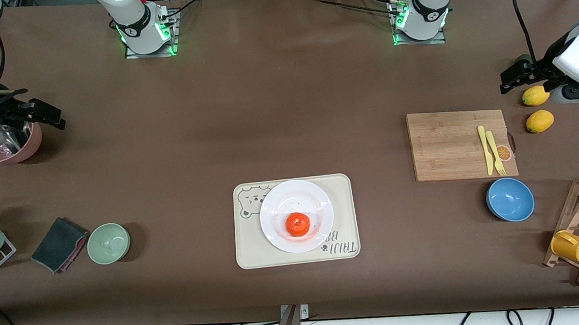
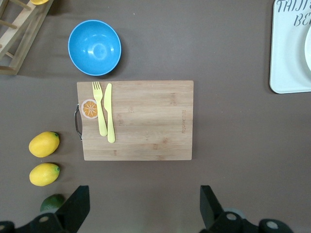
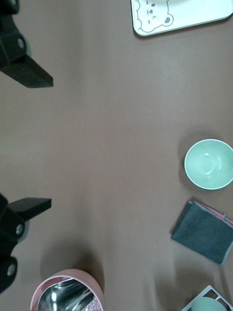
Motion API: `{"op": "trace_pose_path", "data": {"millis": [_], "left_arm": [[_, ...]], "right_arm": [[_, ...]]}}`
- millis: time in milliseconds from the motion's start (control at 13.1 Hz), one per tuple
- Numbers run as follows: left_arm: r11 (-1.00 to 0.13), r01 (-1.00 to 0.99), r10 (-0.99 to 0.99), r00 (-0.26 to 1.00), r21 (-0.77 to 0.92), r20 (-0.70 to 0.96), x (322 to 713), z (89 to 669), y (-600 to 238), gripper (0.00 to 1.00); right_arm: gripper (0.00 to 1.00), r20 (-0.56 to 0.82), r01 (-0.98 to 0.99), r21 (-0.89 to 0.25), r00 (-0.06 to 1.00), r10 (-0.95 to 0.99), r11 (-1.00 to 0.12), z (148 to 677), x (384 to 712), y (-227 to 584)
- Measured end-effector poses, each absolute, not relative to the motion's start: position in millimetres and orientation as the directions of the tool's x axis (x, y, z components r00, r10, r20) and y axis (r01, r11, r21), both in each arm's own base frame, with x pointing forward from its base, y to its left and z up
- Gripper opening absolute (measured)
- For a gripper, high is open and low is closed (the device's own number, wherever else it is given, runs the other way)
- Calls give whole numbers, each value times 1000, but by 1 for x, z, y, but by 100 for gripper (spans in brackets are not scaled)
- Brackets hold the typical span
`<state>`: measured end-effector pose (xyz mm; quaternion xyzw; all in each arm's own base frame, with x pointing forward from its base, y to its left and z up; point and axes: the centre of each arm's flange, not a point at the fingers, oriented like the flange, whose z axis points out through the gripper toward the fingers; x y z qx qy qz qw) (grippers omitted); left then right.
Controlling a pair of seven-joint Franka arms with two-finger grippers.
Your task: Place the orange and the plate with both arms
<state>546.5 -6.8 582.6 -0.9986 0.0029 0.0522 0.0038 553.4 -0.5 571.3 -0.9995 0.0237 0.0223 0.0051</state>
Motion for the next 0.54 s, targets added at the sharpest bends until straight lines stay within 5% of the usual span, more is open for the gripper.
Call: {"op": "trace_pose_path", "data": {"millis": [536], "left_arm": [[-1000, -6, -5, 995, -7, -104, 547, 583, -7, 100]], "right_arm": [[100, -49, -46, -3, 998, -45, -999, 573, 552, 1]]}}
